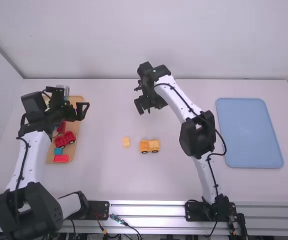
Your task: Assemble lego blocks to make yellow taxi
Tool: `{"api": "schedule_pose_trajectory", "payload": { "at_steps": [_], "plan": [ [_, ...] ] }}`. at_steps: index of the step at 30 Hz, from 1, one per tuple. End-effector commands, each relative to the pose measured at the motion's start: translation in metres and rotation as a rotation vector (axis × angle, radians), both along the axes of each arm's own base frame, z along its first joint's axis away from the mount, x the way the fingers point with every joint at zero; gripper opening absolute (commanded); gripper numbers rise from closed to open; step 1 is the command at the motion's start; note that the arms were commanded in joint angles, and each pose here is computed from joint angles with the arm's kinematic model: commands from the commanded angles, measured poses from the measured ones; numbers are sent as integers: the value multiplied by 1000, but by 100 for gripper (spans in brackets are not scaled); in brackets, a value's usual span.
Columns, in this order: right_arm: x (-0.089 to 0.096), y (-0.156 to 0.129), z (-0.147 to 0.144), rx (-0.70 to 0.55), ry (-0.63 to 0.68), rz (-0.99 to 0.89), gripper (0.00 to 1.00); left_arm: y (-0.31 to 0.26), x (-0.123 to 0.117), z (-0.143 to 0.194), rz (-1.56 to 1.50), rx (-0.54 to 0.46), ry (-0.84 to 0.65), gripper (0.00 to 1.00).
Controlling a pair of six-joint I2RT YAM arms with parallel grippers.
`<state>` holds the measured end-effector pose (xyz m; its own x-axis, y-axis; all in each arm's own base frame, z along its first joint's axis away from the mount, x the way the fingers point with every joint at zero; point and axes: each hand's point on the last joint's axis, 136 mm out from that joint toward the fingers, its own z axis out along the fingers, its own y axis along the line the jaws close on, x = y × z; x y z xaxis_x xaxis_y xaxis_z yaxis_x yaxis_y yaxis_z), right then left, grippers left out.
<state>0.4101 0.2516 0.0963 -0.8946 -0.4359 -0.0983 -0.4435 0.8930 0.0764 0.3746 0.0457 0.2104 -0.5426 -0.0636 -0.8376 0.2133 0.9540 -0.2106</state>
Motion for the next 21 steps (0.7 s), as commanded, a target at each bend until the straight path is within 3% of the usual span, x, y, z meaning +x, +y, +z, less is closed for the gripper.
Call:
{"api": "schedule_pose_trajectory", "payload": {
  "at_steps": [1,5,10,15,21],
  "plan": [
    [15,-39,8,-125,-76,-62,99,-8,3,-8,7,80,24,99],
    [25,-54,-5,-107,-71,-81,99,-28,8,-17,60,149,73,99],
    [23,-56,-5,-71,-115,-49,99,-55,5,-27,40,206,119,99],
    [4,-55,15,-14,-257,12,99,-70,-1,-35,42,144,173,99],
    [-30,-84,23,57,-439,35,99,-96,-11,-59,-72,56,274,99]
  ]
}}
